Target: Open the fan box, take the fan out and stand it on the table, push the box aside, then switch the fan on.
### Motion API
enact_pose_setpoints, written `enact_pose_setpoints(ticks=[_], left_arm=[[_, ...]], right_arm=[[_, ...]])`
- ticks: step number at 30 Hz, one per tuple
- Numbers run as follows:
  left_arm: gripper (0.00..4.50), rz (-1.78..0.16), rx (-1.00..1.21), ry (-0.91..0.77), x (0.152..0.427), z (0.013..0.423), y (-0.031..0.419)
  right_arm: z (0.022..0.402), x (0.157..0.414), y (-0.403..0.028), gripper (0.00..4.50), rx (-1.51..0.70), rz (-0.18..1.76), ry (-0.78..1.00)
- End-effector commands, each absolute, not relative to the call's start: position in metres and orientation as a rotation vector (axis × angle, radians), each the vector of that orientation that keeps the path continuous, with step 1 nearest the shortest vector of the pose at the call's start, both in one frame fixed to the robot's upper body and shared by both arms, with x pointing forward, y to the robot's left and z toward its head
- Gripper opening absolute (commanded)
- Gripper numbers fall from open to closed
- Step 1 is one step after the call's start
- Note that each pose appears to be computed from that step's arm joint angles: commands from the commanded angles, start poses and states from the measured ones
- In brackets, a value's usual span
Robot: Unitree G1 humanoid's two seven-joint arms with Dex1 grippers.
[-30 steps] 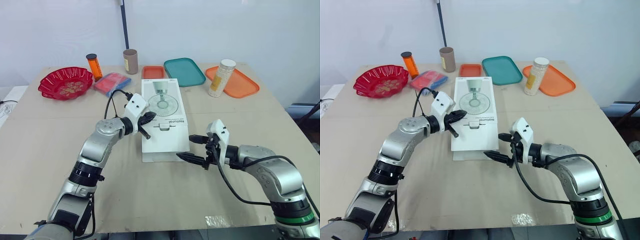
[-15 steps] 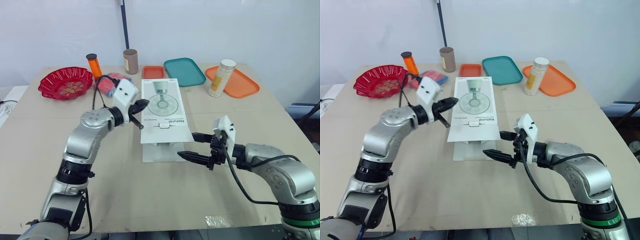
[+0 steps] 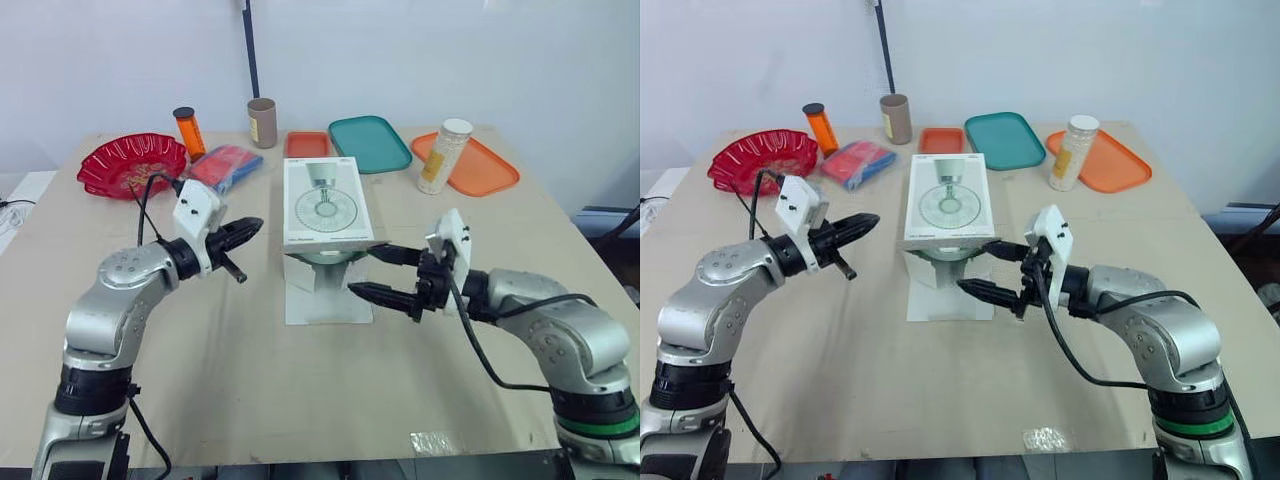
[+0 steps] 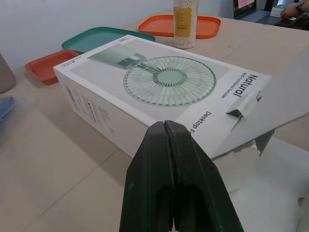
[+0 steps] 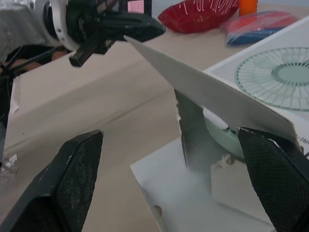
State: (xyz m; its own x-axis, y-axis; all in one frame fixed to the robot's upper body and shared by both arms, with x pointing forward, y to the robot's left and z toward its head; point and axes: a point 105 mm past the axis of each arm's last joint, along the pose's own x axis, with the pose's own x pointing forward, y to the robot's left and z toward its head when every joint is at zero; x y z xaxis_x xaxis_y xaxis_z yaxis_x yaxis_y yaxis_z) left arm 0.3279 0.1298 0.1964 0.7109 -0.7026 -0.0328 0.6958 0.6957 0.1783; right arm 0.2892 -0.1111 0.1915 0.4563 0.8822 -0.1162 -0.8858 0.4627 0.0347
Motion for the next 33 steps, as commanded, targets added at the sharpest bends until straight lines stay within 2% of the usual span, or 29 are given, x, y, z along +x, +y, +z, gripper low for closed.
enact_pose_setpoints(ticks=[1, 13, 18, 24, 28, 33], left_arm=[[0.07, -0.802, 0.198, -0.121, 0.318, 0.214, 0.126], [0.07, -0.864, 0.169, -0.136, 0.310, 0.218, 0.115], [0.07, -0.879, 0.163, -0.132, 0.309, 0.217, 0.111], [0.07, -0.887, 0.212, -0.078, 0.325, 0.202, 0.096], [0.07, -0.870, 0.264, -0.032, 0.348, 0.183, 0.086], [0.07, -0.854, 0.284, -0.018, 0.374, 0.183, 0.066]], right_arm=[[0.201, 0.298, -0.107, 4.50, -0.029, 1.071, 0.076], [0.191, 0.335, -0.096, 4.50, -0.092, 0.969, 0.071], [0.189, 0.339, -0.094, 4.50, -0.098, 0.955, 0.076], [0.184, 0.340, -0.093, 4.50, -0.119, 0.951, 0.088], [0.185, 0.341, -0.093, 4.50, -0.124, 0.941, 0.083], [0.188, 0.339, -0.094, 4.50, -0.146, 0.937, 0.065]])
